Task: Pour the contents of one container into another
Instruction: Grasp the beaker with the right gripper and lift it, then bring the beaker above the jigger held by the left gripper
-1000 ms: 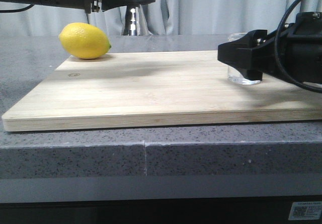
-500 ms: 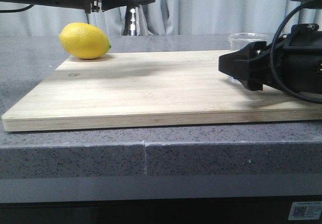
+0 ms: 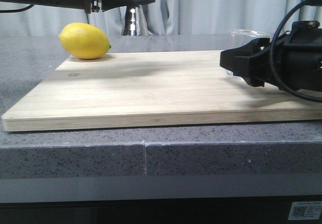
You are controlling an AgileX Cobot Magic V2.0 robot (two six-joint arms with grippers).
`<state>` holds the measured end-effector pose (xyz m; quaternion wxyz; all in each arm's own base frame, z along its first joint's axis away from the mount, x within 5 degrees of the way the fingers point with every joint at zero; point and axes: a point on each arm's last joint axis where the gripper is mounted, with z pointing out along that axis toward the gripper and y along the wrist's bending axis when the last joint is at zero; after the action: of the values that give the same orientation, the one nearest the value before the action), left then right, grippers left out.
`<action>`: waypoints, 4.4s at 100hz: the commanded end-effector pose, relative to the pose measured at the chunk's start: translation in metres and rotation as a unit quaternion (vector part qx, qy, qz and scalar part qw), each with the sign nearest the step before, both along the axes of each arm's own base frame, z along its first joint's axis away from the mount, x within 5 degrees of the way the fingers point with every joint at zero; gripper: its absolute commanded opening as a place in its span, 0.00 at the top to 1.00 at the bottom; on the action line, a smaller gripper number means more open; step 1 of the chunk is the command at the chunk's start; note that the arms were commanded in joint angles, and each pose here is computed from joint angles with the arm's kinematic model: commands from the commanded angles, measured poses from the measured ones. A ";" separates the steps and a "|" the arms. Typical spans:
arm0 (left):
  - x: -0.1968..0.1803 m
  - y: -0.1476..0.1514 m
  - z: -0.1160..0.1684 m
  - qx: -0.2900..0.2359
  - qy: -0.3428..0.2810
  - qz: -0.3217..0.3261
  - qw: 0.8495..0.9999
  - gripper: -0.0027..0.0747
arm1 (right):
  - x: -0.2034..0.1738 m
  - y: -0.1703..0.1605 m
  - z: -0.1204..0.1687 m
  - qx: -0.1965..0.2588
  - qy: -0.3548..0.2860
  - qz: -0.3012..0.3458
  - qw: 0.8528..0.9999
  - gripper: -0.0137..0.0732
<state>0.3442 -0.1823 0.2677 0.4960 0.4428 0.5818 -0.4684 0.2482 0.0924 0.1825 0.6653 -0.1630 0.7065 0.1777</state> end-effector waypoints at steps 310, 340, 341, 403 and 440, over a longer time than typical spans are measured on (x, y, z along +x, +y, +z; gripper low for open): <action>-0.022 -0.020 0.034 -0.061 -0.037 -0.065 0.995 0.99 | 0.049 0.057 0.192 -0.224 -0.211 0.102 0.946 0.59; -0.022 -0.020 0.034 -0.060 -0.038 -0.066 0.995 0.99 | 0.053 0.058 0.201 -0.244 -0.226 0.099 0.938 0.59; -0.023 -0.020 0.033 -0.059 -0.038 -0.066 0.995 0.99 | 0.053 0.059 0.201 -0.245 -0.226 0.098 0.938 0.59; -0.023 -0.021 0.033 -0.057 -0.039 -0.069 0.995 0.99 | 0.053 0.060 0.200 -0.274 -0.237 0.108 0.926 0.59; -0.027 -0.027 0.033 -0.055 -0.039 -0.079 0.995 0.99 | 0.053 0.061 0.198 -0.298 -0.243 0.115 0.916 0.59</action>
<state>0.3295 -0.2063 0.2648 0.4751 0.4783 0.5633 -0.4778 0.3086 0.1526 0.3547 0.6798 -0.4778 0.5562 -0.0159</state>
